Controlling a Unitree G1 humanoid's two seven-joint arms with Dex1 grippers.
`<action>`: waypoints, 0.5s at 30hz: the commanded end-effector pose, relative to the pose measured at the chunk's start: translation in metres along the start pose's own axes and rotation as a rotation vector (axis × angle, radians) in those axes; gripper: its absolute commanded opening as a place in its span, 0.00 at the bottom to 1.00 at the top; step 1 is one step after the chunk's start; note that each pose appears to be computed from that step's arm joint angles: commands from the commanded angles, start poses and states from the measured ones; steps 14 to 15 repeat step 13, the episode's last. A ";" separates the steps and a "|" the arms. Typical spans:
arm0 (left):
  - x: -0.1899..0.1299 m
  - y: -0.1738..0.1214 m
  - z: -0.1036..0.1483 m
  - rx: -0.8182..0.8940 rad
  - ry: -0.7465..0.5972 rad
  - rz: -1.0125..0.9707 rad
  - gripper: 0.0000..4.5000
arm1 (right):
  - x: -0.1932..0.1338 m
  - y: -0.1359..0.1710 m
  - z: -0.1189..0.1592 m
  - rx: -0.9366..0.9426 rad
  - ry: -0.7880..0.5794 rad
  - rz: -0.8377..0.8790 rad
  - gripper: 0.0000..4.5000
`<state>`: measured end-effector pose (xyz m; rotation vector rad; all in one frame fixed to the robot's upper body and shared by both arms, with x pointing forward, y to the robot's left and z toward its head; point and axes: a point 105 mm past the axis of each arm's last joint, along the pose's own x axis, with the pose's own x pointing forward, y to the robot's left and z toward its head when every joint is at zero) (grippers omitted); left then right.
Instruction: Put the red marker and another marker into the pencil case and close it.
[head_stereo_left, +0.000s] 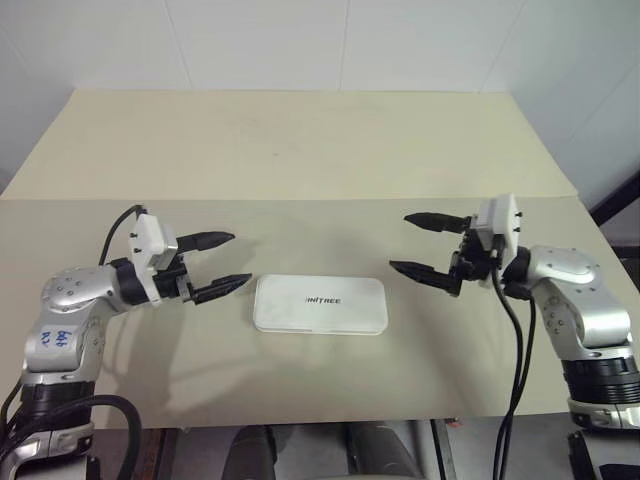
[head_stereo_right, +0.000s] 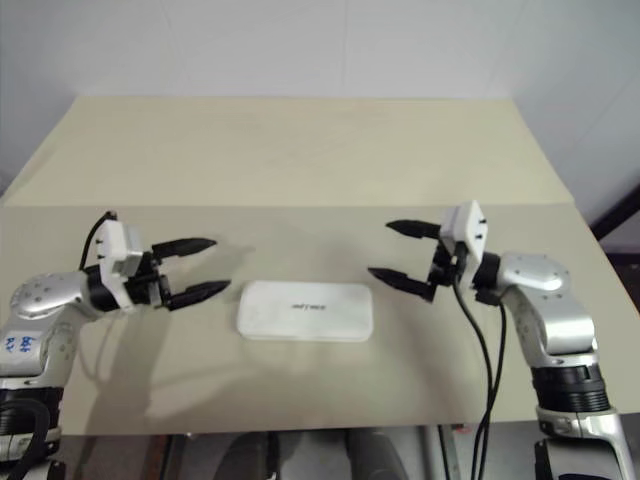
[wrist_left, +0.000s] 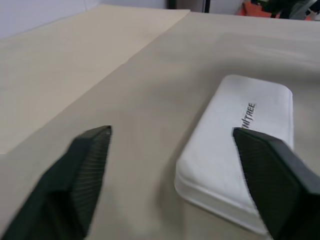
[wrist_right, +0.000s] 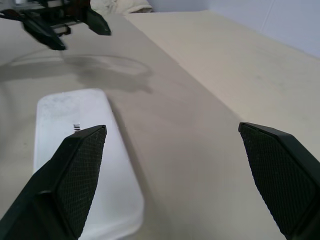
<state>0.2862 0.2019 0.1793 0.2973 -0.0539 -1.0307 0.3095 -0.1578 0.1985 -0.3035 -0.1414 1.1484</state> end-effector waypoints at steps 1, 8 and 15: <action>-0.011 0.003 0.022 0.071 -0.042 0.046 0.99 | -0.010 -0.004 0.015 -0.073 -0.011 0.021 1.00; -0.017 0.013 0.031 0.154 -0.064 0.107 0.99 | -0.013 -0.005 0.010 -0.097 0.016 0.058 1.00; -0.014 0.010 0.031 0.147 -0.076 0.099 0.99 | -0.010 -0.003 0.006 -0.102 0.013 0.056 1.00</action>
